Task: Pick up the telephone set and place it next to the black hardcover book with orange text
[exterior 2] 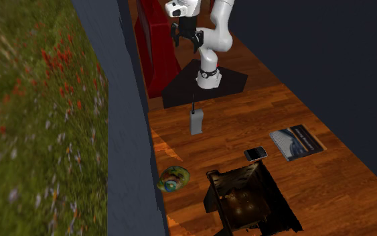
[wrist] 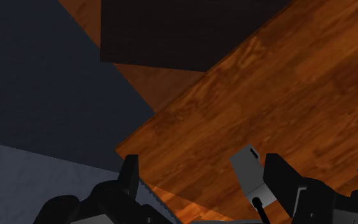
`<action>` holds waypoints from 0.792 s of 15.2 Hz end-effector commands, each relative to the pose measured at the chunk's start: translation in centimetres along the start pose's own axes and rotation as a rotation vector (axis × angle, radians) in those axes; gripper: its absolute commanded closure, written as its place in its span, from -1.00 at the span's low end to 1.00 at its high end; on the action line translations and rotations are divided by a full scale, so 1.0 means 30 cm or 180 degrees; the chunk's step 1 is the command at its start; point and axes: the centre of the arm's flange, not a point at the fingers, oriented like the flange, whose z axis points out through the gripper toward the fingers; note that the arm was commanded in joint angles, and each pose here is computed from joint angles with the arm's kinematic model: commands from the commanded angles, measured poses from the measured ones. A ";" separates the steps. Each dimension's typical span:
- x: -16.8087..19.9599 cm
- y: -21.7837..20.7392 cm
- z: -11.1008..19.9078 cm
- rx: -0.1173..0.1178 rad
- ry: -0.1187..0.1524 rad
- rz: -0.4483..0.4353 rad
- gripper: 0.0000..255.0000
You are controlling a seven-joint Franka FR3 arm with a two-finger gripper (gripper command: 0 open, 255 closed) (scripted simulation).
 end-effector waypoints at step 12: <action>0.242 -0.313 0.282 0.0030 -0.0100 0.1020 -1.00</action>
